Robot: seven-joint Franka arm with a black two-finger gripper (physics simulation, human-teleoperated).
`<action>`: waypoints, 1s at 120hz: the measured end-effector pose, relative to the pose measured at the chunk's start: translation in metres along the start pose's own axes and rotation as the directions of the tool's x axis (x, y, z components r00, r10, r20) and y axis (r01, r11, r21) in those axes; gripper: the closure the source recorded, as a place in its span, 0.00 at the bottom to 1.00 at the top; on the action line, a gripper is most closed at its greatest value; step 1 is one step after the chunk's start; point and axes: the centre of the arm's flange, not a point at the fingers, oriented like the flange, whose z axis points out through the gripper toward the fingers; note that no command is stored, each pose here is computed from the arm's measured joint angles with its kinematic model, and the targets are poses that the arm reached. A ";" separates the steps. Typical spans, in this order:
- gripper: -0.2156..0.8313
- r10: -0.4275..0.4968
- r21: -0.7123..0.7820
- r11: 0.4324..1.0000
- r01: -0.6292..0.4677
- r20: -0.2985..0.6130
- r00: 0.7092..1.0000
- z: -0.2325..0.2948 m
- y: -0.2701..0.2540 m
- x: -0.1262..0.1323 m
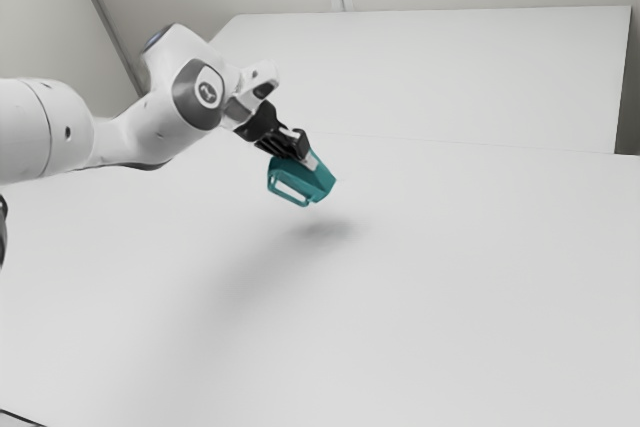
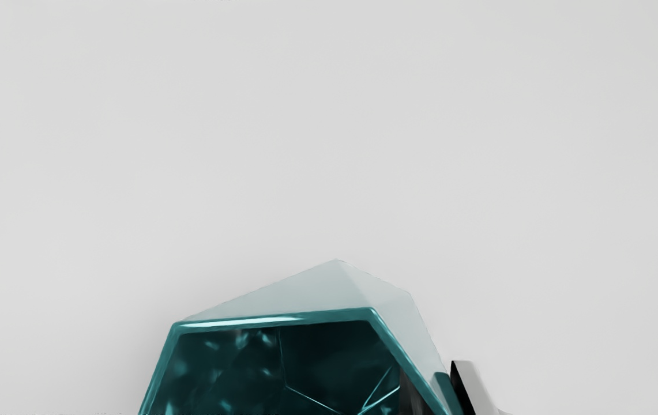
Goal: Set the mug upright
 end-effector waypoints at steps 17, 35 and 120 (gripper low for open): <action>0.95 0.035 0.140 0.989 -0.050 0.107 0.994 0.004 0.006 0.006; 0.95 0.005 0.261 0.963 -0.060 0.209 0.978 0.035 0.012 0.001; 0.95 -0.339 0.493 0.847 0.198 0.216 0.916 0.084 0.001 -0.004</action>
